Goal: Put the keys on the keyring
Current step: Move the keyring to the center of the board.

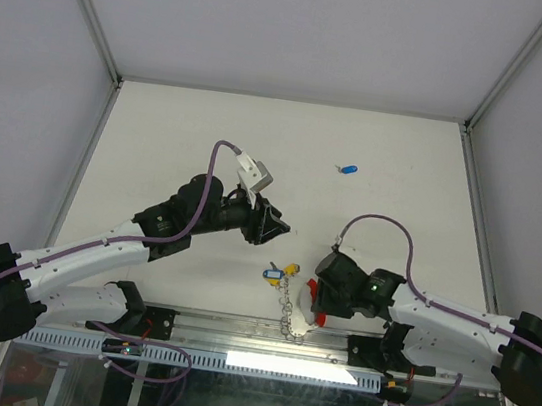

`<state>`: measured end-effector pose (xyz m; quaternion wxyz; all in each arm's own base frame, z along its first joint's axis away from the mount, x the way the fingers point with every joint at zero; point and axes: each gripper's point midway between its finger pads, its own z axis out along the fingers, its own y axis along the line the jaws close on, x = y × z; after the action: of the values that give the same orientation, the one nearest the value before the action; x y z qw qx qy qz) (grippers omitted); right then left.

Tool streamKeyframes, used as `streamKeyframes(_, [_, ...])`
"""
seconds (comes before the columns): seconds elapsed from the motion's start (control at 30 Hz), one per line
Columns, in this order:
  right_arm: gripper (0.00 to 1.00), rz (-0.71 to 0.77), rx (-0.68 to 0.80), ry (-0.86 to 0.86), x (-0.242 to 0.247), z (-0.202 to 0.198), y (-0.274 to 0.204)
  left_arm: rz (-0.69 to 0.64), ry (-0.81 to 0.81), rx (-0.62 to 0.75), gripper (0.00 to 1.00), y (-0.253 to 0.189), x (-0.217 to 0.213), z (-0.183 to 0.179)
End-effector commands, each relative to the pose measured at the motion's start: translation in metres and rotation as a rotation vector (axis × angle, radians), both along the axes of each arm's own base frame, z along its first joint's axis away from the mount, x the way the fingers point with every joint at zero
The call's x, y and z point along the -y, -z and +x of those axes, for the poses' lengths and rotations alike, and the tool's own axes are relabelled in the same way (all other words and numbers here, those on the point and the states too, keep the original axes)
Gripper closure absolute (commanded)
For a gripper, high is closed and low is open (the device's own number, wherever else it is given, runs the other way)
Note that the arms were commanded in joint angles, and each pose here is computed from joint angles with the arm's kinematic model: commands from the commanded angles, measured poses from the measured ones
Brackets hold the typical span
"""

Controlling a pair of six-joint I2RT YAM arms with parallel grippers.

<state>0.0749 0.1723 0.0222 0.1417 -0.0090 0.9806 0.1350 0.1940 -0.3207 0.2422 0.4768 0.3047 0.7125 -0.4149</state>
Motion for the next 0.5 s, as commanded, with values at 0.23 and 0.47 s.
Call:
streamKeyframes(0.23, [0.81,-0.146,0.076,-0.079,-0.011,0.026,0.003,-0.030,-0.030,0.052,0.57,-0.014,-0.007,0.004])
streamKeyframes(0.47, [0.87,-0.176,0.171,-0.220,-0.044,0.074,-0.004,0.008,-0.098,0.080,0.57,-0.015,-0.027,0.010])
